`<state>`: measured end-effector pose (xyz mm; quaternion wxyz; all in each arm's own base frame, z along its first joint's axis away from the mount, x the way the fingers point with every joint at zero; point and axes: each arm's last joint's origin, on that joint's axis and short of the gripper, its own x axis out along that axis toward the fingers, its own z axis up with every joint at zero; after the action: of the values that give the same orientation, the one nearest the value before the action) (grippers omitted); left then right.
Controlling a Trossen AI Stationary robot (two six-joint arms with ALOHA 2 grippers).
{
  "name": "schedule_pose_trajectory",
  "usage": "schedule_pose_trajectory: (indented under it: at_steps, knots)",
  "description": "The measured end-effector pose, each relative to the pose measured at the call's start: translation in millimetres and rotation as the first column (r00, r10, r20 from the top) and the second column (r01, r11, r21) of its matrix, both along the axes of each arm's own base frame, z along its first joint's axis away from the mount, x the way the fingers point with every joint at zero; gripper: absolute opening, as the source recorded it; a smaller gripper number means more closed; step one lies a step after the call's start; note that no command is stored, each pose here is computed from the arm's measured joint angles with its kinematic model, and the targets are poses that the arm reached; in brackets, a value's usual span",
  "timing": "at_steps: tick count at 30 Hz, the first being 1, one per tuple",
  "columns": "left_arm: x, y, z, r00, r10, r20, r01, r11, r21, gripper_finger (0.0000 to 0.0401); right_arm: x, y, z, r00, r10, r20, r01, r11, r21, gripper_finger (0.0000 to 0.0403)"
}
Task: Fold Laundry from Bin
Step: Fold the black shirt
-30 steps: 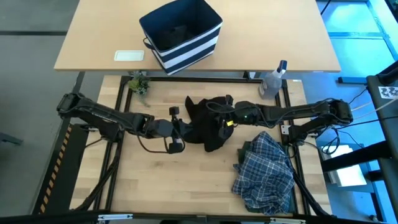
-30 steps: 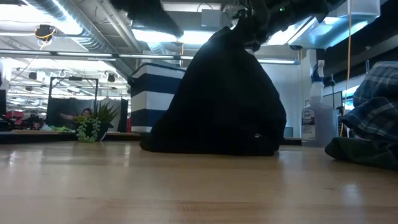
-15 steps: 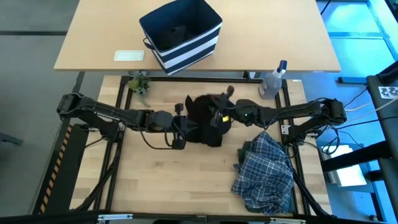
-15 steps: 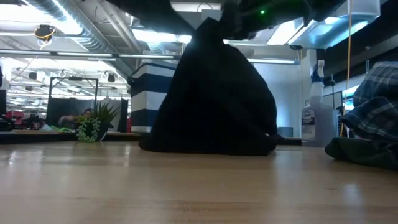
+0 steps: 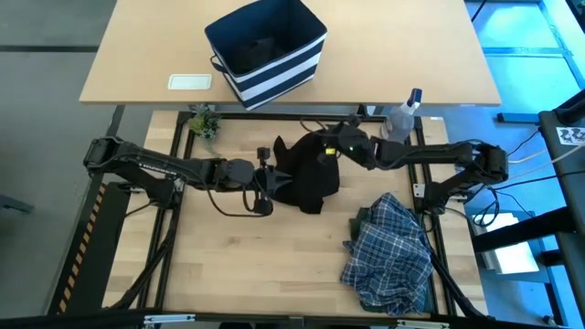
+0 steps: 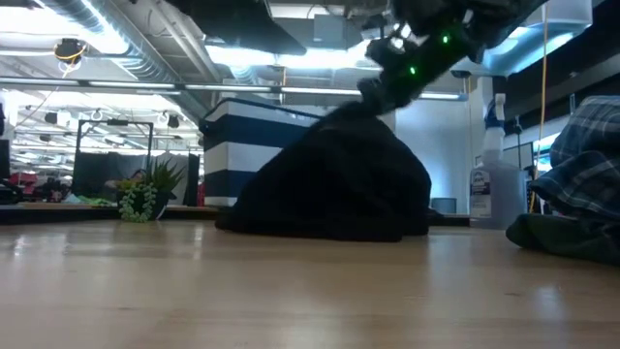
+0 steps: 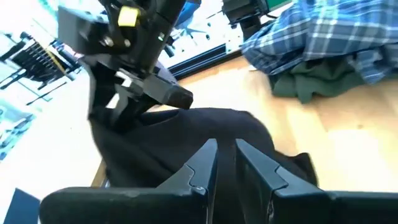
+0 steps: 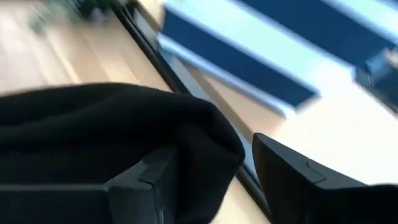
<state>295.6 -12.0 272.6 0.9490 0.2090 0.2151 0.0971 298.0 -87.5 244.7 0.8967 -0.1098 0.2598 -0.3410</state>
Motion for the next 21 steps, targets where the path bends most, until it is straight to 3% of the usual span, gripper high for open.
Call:
schedule_pose_trajectory:
  at_steps: [7, 12, 16, 21]
  knots:
    - [0, 13, -2, 1.000, 0.002, -0.007, -0.002, 0.998, -0.055, 0.0048, -11, -18, -6, 0.994, -0.066, -0.083, 0.069, 0.997, 0.024, 0.0191]
    - [-1, 18, -5, 0.999, -0.001, -0.035, -0.002, 0.995, -0.101, 0.0048, -15, -19, -7, 0.970, -0.184, -0.156, 0.173, 0.981, -0.083, 0.0191]
    - [-6, 18, -13, 0.992, 0.015, -0.122, -0.031, 0.991, -0.132, 0.0048, -22, -21, -9, 0.923, -0.312, -0.225, 0.280, 0.946, -0.163, 0.0191]
    - [-14, 18, -25, 0.963, 0.025, -0.267, -0.065, 0.987, -0.145, 0.0048, -26, -20, -7, 0.921, -0.327, -0.212, 0.301, 0.942, -0.146, 0.0191]
